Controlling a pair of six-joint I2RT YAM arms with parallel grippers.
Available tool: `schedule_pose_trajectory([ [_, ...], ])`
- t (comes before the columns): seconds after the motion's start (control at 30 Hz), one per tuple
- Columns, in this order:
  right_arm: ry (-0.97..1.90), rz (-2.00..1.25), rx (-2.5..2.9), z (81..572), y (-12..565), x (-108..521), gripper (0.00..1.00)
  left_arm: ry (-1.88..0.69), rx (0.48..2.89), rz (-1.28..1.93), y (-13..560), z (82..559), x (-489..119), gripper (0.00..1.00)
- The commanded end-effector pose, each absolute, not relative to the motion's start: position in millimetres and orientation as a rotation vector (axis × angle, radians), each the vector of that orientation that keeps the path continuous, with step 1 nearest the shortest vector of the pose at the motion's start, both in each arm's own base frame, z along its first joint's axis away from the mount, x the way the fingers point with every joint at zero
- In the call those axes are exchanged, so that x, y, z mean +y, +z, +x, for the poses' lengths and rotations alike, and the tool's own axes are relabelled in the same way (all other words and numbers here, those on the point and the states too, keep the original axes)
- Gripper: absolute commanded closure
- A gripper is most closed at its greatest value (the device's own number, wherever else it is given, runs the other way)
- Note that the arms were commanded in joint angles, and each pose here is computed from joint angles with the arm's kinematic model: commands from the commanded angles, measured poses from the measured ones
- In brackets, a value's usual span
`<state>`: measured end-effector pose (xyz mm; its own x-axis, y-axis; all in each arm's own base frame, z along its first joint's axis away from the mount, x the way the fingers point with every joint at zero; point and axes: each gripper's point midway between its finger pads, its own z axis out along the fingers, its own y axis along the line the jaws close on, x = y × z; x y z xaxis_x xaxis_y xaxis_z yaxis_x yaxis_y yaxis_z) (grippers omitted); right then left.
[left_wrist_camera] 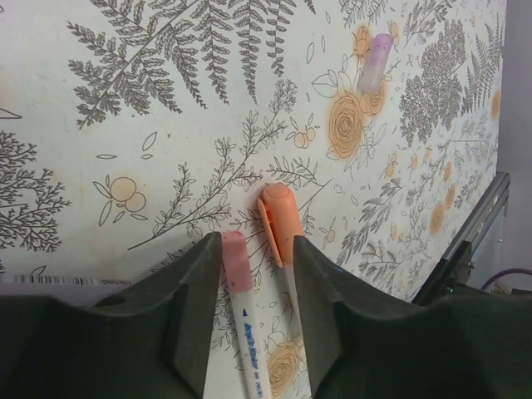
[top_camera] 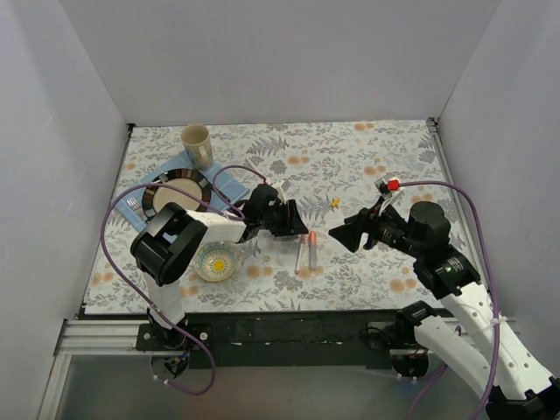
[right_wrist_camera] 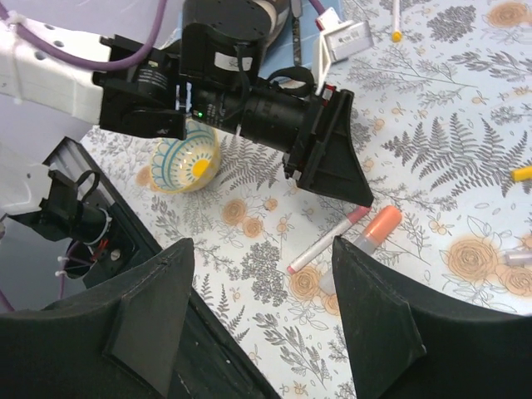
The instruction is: Insert the pens into the pen caps
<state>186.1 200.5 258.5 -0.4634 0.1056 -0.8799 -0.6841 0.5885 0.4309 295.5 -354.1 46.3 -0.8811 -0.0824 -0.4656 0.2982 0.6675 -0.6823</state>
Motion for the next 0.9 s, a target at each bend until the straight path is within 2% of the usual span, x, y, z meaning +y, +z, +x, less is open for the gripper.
schedule_pose_trajectory([
  [0.0,0.913,-0.422,1.871,196,259,191,0.27,-1.065,2.376,0.146,65,309,-354,0.54],
  [0.1,0.891,-0.392,1.916,197,253,187,0.28,-1.055,2.323,0.115,91,319,-354,0.49],
  [0.17,0.873,-0.366,1.928,199,251,184,0.29,-0.947,2.311,0.001,105,336,-345,0.46],
  [0.27,0.858,-0.316,1.947,202,243,181,0.29,-0.767,2.319,-0.215,121,359,-321,0.46],
  [0.37,0.809,-0.204,2.005,211,230,173,0.29,-0.643,2.338,-0.339,126,362,-300,0.46],
  [0.57,0.759,-0.117,2.06,219,217,166,0.3,-0.485,2.32,-0.711,119,356,-262,0.46],
  [0.87,0.822,-0.151,2.027,215,223,174,0.31,-0.312,2.391,-0.9,85,351,-252,0.49],
])
